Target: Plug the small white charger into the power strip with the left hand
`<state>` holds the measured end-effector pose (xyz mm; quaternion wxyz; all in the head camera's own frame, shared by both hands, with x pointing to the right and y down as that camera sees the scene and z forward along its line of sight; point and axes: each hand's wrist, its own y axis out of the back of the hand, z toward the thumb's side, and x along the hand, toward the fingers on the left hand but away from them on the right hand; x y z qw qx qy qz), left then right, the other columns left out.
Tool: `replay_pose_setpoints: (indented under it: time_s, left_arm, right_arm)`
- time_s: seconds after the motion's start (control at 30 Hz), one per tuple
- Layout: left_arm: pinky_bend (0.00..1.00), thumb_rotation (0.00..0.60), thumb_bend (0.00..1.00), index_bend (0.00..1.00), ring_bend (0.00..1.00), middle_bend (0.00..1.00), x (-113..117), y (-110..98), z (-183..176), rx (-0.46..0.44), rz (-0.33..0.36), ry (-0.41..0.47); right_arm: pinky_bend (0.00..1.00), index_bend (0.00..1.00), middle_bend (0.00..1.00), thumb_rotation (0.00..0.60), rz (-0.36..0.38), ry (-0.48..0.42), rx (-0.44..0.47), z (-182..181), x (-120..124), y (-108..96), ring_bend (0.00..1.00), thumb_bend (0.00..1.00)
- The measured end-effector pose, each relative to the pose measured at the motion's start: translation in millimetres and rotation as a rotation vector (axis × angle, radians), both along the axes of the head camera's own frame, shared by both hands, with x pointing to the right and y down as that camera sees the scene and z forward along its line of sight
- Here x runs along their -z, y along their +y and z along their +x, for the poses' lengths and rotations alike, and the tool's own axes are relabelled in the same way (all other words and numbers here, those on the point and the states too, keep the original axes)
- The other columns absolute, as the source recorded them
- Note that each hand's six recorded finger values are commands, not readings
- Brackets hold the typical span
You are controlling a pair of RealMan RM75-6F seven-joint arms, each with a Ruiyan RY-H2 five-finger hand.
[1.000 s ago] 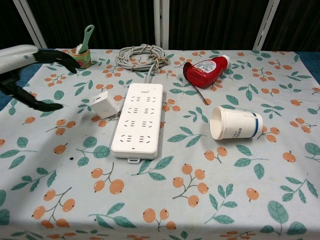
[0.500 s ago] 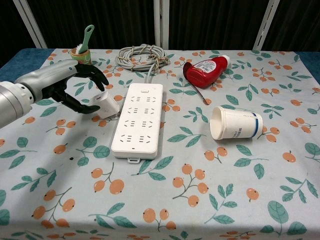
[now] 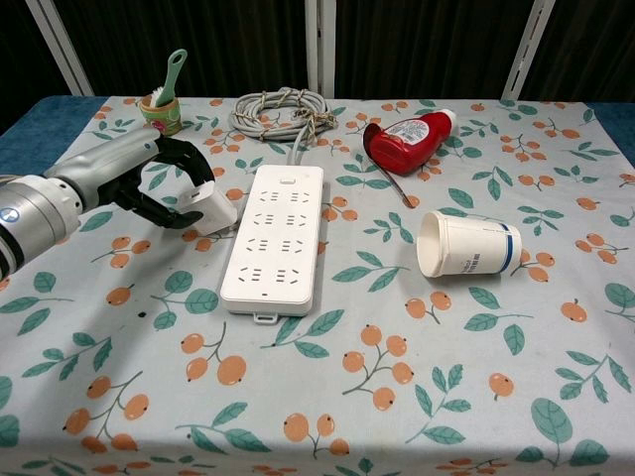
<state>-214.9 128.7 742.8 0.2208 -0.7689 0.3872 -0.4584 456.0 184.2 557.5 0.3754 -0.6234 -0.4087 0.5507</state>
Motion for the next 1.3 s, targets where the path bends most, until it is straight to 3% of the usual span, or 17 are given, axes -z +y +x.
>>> replay_pose_setpoints:
  time_s: [0.23,0.4,0.5,0.9,1.03,1.3]
  left_arm:
    - [0.12,0.600,0.34,0.40,0.21,0.40,-7,-1,2,-0.003,-0.005,-0.006]
    - [0.23,0.600,0.46,0.57,0.38,0.60,-9,-5,2,-0.022,0.014,-0.029]
    - [0.27,0.600,0.50,0.62,0.44,0.66,-6,-10,4,-0.041,0.021,-0.026]
    - [0.27,0.600,0.54,0.66,0.49,0.70,55,-57,49,-0.187,0.153,0.025]
    - [0.27,0.600,0.54,0.66,0.49,0.70,55,-64,68,-0.249,0.146,0.003]
    - [0.26,0.600,0.54,0.66,0.49,0.70,33,-61,79,-0.308,0.118,-0.068]
  right_arm:
    - [0.00,0.00,0.00,0.600,-0.001,0.003,-0.005,1,0,0,0.00,0.15]
    - [0.00,0.00,0.00,0.600,-0.001,0.006,-0.015,2,0,1,0.00,0.15]
    - [0.00,0.00,0.00,0.600,-0.001,0.006,-0.018,2,0,1,0.00,0.15]
    - [0.00,0.00,0.00,0.600,-0.007,0.006,-0.016,-1,-3,-1,0.00,0.15]
    - [0.00,0.00,0.00,0.600,-0.009,0.009,-0.021,1,-3,-1,0.00,0.15]
    - [0.00,0.00,0.00,0.600,-0.010,0.014,-0.027,3,-2,-1,0.00,0.15]
